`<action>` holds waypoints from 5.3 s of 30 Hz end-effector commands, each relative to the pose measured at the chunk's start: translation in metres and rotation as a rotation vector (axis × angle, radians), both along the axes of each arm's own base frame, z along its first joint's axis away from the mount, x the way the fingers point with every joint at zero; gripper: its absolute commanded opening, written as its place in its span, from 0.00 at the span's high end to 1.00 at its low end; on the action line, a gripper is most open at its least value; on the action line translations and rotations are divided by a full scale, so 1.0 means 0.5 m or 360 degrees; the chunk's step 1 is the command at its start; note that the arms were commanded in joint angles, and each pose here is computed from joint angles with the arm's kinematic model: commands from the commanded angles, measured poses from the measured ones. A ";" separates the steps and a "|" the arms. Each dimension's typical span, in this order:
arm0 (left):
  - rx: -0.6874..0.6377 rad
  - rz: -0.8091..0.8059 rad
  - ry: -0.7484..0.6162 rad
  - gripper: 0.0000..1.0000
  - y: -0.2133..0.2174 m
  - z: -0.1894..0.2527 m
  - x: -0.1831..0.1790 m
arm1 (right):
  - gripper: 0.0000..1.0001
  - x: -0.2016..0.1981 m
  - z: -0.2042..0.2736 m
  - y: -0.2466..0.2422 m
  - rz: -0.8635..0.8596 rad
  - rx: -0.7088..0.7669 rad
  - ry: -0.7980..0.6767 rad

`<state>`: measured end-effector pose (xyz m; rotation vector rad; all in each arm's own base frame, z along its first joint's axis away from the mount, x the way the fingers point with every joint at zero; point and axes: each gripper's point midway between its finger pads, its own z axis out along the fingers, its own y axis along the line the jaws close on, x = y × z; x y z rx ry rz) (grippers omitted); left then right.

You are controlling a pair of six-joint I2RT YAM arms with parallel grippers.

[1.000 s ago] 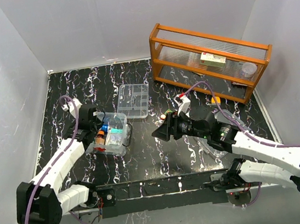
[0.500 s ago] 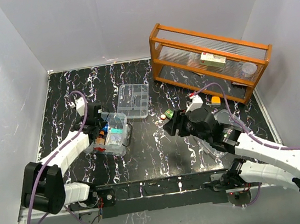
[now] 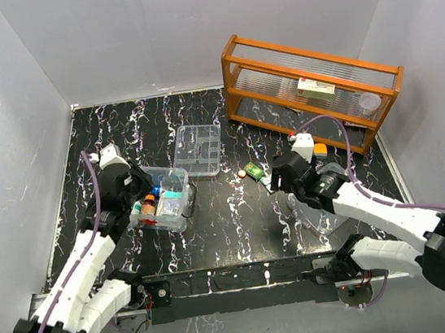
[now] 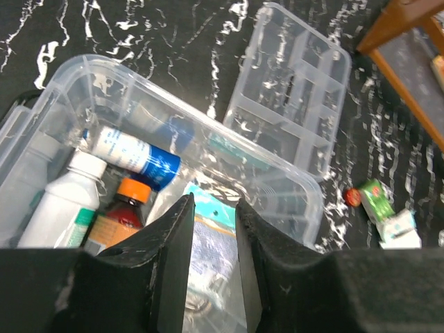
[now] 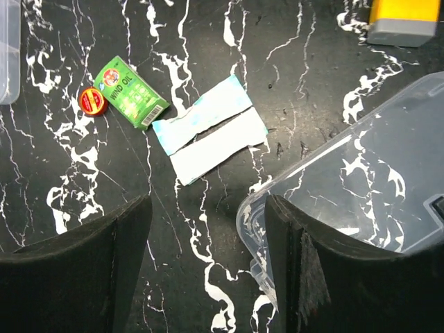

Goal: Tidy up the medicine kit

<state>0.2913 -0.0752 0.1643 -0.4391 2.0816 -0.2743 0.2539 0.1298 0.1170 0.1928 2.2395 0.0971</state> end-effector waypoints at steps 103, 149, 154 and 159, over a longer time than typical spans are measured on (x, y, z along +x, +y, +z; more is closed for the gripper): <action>-0.0060 -0.0167 -0.0412 0.47 0.047 0.134 -0.202 | 0.42 0.192 -0.097 0.157 0.0994 -0.0417 0.0279; -0.0058 -0.0168 -0.0412 0.45 0.046 0.133 -0.200 | 0.64 0.253 -0.062 0.152 0.0604 0.0072 0.0331; -0.0060 -0.0165 -0.0421 0.44 0.047 0.135 -0.201 | 0.64 0.228 -0.014 0.177 0.0522 0.0309 0.0299; -0.0062 -0.0169 -0.0428 0.43 0.047 0.137 -0.203 | 0.63 0.184 0.029 0.249 0.0501 0.0514 0.0256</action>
